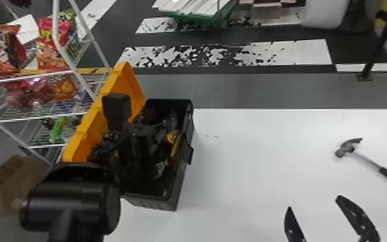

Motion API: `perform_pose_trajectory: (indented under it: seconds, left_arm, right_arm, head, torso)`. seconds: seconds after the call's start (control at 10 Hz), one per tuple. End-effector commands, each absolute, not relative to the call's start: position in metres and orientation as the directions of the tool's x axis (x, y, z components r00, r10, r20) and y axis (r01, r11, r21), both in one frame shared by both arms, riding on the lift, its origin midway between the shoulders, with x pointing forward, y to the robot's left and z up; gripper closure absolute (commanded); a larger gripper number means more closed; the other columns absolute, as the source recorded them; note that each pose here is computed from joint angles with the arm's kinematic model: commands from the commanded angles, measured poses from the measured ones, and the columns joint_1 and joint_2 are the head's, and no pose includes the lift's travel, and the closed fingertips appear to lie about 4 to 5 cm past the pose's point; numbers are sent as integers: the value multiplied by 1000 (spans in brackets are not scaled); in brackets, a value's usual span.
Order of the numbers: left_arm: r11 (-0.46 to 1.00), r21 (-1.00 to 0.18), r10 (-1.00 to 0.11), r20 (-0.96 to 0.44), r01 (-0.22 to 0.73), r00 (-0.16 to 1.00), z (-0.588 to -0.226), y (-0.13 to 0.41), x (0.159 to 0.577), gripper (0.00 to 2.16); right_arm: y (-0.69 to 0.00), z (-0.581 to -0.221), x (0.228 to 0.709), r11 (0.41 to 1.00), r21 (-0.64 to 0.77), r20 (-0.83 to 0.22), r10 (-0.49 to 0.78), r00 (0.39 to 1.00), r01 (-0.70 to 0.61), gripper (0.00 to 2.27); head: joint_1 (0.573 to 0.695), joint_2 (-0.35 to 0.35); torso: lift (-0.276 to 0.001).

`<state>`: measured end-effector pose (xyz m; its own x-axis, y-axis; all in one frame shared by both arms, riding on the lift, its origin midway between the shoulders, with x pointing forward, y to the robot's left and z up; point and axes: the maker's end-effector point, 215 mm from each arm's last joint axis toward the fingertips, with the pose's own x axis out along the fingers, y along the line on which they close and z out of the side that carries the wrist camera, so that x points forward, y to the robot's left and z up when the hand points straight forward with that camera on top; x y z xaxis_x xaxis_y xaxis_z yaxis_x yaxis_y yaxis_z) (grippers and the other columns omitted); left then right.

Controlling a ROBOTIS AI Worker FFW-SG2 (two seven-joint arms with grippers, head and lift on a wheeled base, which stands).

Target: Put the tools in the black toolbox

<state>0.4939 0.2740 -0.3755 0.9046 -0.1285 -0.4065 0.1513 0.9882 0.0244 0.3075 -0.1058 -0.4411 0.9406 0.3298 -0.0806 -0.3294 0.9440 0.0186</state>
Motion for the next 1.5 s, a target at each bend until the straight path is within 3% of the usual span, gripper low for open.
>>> perform_pose_trajectory:
  seconds: [0.0,0.3,0.5,0.8,1.1,1.4]
  left_arm:
    - [989,28,-118,-413,142,903,-379,278,488,19]
    - [990,5,-132,-346,142,929,-373,268,459,22]
    - [988,-85,-143,-243,126,960,-362,252,437,33]
    - [986,-134,-105,-23,101,994,-332,229,400,36]
    - [980,-164,-99,89,113,991,-335,204,365,36]
    - [978,-173,-99,92,114,991,-354,192,339,36]
  right_arm:
    - [-116,-440,311,952,12,-78,304,949,-304,87]
    - [-180,-436,325,987,13,-65,162,985,-161,87]
    - [-223,-422,326,996,19,-15,84,996,-83,83]
    - [-264,-419,317,998,4,12,65,998,-65,83]
    - [-279,-426,306,998,10,7,63,998,-63,83]
    - [-300,-446,305,1000,11,-50,22,998,-21,83]
  head:
    - [695,236]
    - [695,203]
    - [695,138]
    - [695,12]
    - [695,-81]
    - [695,-145]
  torso:
    - [-39]
    - [-39]
    - [-39]
    - [-39]
    - [-39]
    - [-39]
